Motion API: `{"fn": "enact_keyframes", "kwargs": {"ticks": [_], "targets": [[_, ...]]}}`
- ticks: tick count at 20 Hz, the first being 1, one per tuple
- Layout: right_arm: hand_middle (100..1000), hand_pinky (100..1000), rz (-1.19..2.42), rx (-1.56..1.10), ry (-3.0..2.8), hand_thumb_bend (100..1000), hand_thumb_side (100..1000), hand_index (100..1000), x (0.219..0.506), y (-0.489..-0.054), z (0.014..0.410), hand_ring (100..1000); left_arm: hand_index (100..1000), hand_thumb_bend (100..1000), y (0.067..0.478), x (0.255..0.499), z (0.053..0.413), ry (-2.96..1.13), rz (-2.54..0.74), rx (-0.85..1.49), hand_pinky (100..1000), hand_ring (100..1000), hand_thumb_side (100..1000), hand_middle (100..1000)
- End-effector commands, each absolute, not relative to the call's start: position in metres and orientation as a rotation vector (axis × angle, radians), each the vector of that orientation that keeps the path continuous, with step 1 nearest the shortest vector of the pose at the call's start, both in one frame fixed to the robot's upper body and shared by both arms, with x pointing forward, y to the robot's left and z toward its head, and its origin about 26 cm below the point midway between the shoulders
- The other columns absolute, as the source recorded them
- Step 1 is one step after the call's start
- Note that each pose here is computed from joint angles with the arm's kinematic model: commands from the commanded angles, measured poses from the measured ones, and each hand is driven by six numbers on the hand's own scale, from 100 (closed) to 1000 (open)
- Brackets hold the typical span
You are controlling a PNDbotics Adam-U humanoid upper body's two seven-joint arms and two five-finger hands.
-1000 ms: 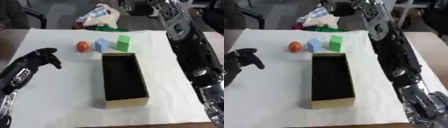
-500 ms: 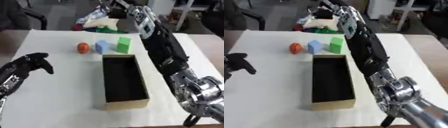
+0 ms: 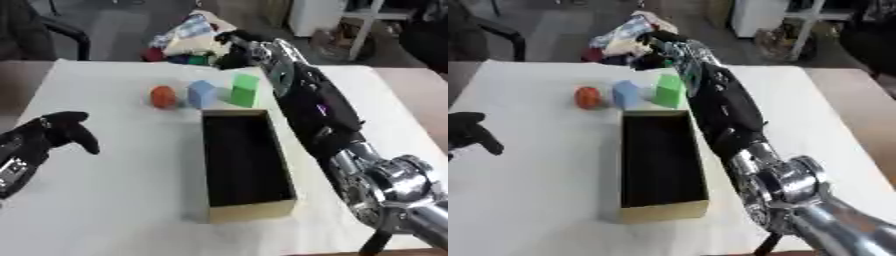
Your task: Pick up objects on the table and place them in the box.
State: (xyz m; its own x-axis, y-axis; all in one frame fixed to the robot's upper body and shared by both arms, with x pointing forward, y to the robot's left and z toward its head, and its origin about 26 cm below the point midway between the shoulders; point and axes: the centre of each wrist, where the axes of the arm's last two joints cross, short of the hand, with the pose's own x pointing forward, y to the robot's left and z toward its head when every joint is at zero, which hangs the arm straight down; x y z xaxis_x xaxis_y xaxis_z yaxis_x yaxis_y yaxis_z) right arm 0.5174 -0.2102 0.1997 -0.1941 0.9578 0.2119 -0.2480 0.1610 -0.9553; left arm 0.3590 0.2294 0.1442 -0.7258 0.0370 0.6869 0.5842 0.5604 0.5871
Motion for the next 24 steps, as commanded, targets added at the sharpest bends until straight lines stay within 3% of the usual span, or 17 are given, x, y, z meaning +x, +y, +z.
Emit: {"fn": "enact_keyframes", "kwargs": {"ticks": [1,7,14,20,24], "targets": [[937,856,1.322,-0.875,-1.210,100,613,991,0.519,-0.226,0.214,848,905,100,0.229,0.360,0.152,-2.185,-1.154,-0.486,680,615,928,612],[967,863,1.324,-0.925,-1.113,100,544,992,0.518,-0.240,0.208,867,905,100,0.230,0.360,0.152,-2.183,-1.158,-0.478,680,615,931,612],[1000,870,1.351,-0.989,-1.027,100,644,1000,0.517,-0.245,0.203,885,905,100,0.231,0.360,0.152,-2.183,-1.162,-0.471,680,615,935,612],[998,867,1.405,-1.067,-0.949,220,685,1000,0.516,-0.245,0.199,879,905,100,0.232,0.360,0.153,-2.185,-1.166,-0.464,680,614,939,612],[993,866,1.419,-1.099,-0.936,224,698,1000,0.515,-0.246,0.196,877,905,100,0.232,0.360,0.154,-2.187,-1.169,-0.460,680,614,941,612]]}}
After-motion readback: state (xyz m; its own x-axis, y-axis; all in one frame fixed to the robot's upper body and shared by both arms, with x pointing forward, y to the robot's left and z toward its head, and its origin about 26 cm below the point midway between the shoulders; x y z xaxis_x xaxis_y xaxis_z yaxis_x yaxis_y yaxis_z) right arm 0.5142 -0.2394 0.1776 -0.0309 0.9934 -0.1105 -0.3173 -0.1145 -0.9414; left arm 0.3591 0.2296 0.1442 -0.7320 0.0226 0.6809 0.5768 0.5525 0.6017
